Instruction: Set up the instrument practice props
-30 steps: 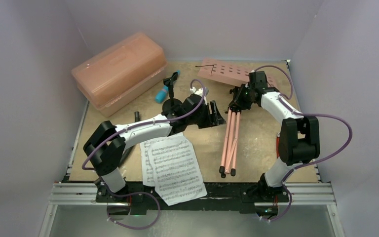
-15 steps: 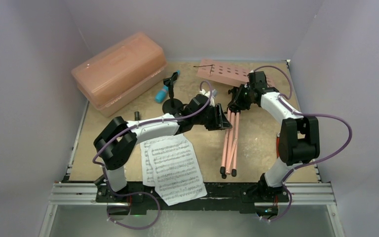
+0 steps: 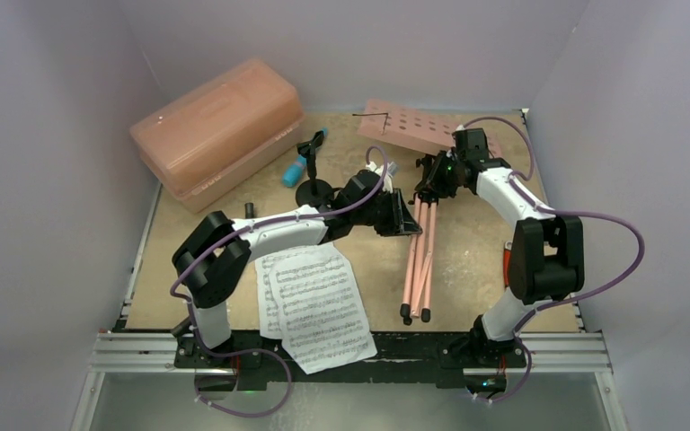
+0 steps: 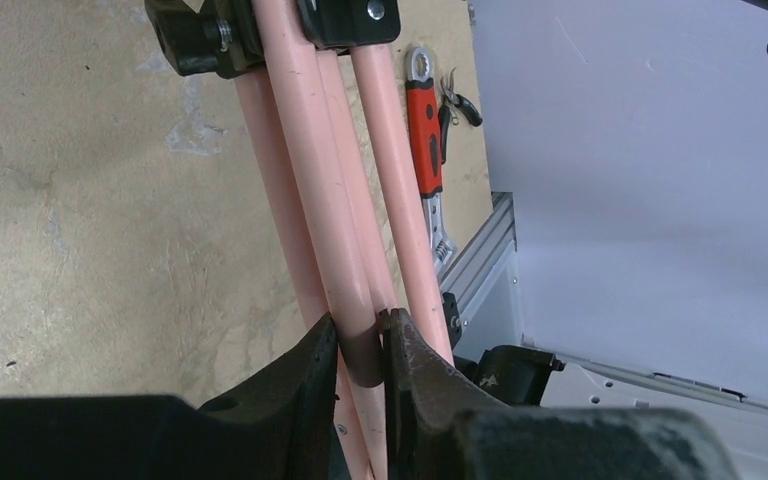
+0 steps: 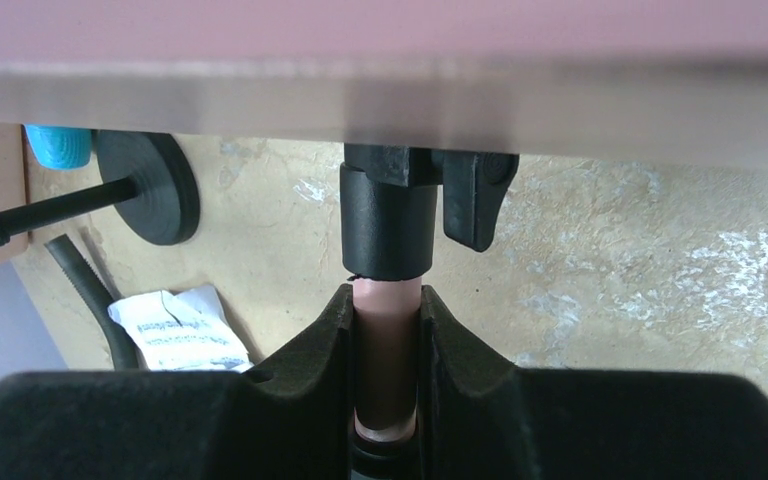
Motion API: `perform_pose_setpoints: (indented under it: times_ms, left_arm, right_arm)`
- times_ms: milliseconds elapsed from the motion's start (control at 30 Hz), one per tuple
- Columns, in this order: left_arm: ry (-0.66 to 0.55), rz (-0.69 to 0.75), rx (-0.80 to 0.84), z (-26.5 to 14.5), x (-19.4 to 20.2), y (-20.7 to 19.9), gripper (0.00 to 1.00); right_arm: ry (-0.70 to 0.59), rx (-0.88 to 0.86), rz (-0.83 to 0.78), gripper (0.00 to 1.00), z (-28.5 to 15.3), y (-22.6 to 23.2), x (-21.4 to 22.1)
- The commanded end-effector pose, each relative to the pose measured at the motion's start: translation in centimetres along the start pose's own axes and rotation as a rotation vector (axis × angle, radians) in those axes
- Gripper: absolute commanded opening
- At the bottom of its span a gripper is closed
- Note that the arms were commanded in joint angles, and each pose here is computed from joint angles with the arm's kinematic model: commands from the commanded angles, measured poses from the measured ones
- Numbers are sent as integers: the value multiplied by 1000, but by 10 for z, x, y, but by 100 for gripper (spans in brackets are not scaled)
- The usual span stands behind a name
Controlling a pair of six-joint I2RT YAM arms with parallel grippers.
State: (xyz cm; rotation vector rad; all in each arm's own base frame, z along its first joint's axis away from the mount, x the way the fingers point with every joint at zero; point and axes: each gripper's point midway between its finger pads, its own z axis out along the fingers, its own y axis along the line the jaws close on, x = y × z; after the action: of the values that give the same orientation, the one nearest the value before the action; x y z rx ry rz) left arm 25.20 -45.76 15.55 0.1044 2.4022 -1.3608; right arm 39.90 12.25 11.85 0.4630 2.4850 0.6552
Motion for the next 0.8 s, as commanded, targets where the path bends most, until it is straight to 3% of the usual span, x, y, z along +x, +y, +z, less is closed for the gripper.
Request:
perform_pose_setpoints:
  times_ms: [0,67,367,767]
  left_arm:
    - [-5,37,62,3,-6,-18,8]
    - [-5,42,61,3,-6,-18,0]
    - [-42,86,71,-3,-16,-27,0]
    - [-183,282,66,-21,-52,-50,0]
  right_arm:
    - [-257,-291,-108,0,-67,94,-72]
    - [-263,-308,-116,0,-72,100,-74]
    - [-364,-425,-182,0,-133,147,-100]
    - [-590,-633,-312,0,-234,209,-112]
